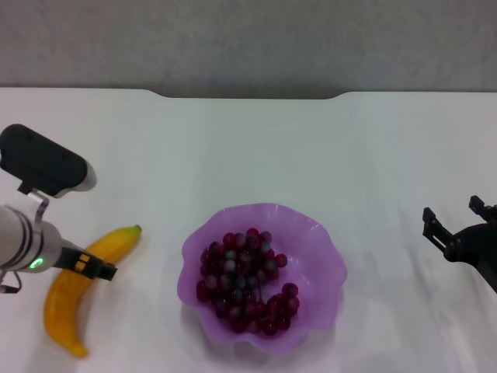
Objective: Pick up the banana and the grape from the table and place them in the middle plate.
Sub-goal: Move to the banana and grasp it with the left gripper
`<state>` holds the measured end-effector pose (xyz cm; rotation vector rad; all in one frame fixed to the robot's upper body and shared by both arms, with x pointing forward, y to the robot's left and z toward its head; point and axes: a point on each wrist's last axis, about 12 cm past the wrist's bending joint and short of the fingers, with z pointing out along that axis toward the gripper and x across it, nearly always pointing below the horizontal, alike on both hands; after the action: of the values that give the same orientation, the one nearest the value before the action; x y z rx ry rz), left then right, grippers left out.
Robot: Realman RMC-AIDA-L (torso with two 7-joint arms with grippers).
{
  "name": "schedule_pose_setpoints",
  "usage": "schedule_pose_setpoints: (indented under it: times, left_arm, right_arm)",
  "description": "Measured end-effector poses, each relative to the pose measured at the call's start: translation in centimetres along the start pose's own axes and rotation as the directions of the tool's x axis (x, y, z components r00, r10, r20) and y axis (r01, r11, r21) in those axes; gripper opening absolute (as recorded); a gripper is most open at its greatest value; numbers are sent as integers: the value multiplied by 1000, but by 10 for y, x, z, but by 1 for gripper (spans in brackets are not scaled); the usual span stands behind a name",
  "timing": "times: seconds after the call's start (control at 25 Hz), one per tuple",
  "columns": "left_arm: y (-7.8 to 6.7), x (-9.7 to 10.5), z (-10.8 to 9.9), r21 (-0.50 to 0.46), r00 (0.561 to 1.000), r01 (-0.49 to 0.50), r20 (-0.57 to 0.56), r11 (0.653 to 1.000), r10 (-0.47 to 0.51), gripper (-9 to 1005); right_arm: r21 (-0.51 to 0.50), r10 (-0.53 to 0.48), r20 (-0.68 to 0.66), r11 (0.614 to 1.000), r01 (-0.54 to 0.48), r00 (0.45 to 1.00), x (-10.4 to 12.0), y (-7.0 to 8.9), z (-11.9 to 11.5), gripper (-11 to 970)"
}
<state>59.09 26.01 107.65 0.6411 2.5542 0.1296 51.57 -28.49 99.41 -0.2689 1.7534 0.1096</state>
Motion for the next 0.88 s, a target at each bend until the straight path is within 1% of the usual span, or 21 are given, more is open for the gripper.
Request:
schedule_pose_setpoints:
  times: [0.12, 0.28, 0.52, 0.84, 0.88]
  left_arm:
    - [-3, -5, 0, 29, 1000, 14, -10, 999, -14, 891]
    - [-3, -6, 0, 32, 1000, 16, -2, 999, -16, 891]
    - [-2, -5, 1, 27, 1000, 16, -6, 1000, -15, 891]
    - [-1, 3, 7, 26, 999, 12, -38, 1000, -11, 891]
    - [-1, 3, 8, 25, 999, 12, -36, 1000, -11, 867]
  right_arm:
    - [-2, -1, 1, 1000, 1, 1000, 0, 0, 0, 848]
    - [-6, -4, -2, 1000, 4, 1000, 0, 1, 0, 848]
    - [-8, -2, 6, 1000, 2, 1000, -1, 2, 0, 847]
    - [-9, 0, 9, 1000, 0, 1000, -1, 3, 0, 848]
    - [-10, 1, 10, 1000, -1, 1000, -1, 3, 0, 848]
